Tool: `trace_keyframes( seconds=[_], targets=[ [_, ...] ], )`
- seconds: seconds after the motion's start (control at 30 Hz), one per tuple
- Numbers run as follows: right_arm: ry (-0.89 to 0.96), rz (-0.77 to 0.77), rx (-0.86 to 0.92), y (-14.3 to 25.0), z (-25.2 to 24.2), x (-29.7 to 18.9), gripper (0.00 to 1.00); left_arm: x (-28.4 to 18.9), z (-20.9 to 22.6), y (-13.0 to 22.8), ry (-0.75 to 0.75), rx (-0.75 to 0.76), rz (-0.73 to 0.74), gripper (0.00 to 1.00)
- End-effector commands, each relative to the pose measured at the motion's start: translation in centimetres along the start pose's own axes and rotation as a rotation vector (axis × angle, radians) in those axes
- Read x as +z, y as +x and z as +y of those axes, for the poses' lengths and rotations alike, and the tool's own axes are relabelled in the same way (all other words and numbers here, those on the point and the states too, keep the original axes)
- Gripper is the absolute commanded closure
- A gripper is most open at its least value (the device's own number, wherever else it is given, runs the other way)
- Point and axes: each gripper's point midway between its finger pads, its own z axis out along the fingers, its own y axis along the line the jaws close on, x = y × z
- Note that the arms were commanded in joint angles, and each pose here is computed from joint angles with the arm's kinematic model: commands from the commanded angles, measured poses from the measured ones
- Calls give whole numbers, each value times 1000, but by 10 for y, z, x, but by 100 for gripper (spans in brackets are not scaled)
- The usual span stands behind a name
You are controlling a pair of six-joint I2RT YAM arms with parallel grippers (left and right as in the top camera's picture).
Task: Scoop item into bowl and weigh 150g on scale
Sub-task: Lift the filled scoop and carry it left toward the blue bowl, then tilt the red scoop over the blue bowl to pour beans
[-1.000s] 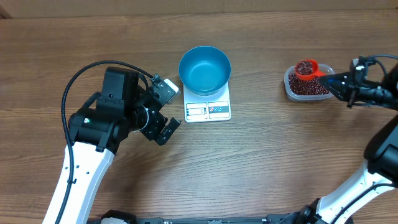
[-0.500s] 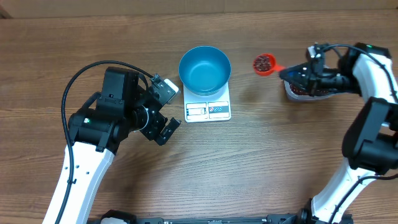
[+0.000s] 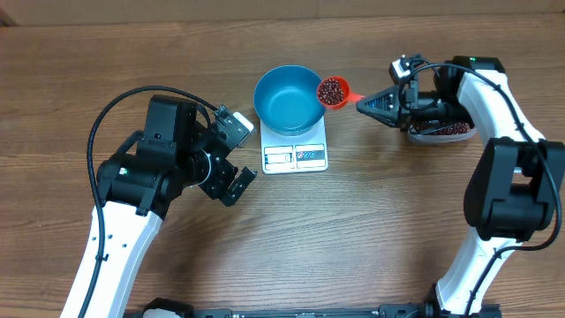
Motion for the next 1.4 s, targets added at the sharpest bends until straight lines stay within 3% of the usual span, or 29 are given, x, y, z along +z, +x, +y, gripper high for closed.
trace_keyframes(
  seconds=[0.0,0.27,0.5,0.9,1.37],
  targets=[
    [-47,6,38,-4,6,11,96,-6,4,-8,-13,4,-23,0],
    [-20,65,4,-13,-1,38,96,-6,4,-8,-13,4,-23,0],
    [238,92,-113,-22,-44,56,96,-6,4,-8,-13,4,-23,0],
    [413,90,-232,-36,-63,64,96,-6,4,-8,-13,4,-23,0],
    [418,71,-288,-49,-41,63,96,-6,3,-8,-12,3,-21,0]
  ],
)
